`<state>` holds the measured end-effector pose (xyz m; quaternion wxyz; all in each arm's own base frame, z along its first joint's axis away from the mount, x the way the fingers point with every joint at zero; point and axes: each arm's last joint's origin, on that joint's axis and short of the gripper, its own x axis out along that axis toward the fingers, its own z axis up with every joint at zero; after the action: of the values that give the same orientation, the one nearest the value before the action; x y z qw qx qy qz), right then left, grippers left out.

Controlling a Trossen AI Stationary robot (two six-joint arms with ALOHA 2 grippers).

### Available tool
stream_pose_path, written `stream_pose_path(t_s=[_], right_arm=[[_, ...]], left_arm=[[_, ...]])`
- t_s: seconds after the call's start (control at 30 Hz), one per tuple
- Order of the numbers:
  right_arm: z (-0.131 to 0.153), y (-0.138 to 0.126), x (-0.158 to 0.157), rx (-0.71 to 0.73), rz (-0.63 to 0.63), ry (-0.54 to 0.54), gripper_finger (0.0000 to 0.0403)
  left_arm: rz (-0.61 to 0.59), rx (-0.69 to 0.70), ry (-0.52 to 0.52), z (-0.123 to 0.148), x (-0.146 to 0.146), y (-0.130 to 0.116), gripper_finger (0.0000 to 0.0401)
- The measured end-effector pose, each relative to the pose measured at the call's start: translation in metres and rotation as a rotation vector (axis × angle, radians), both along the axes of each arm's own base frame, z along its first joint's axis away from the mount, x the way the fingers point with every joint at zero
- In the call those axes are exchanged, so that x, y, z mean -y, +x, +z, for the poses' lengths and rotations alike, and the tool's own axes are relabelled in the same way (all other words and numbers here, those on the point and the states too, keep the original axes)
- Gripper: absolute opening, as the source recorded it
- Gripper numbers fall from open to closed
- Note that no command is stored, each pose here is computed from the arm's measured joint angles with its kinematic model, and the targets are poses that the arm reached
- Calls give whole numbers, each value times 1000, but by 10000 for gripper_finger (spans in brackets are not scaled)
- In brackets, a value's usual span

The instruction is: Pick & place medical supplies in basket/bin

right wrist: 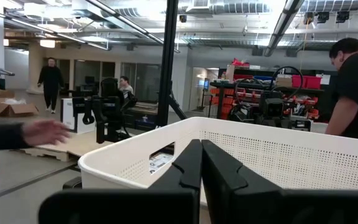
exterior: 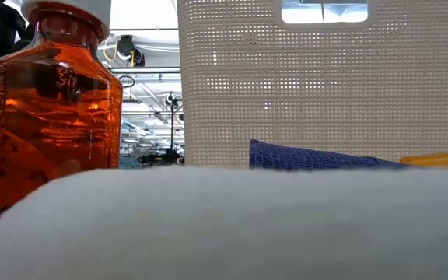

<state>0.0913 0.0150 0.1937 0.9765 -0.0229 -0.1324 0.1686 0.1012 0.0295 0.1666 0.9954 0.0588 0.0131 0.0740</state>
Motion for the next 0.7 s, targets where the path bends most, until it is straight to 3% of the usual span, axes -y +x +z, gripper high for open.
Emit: stream_pose_path(t_s=[0.53,0.7], right_arm=[[0,0,0,-3,2,7,0],[0,0,0,-5,3,13,0]], left_arm=[[0,21,3,2,0,0,26],[1,39,-98,2,0,0,26]])
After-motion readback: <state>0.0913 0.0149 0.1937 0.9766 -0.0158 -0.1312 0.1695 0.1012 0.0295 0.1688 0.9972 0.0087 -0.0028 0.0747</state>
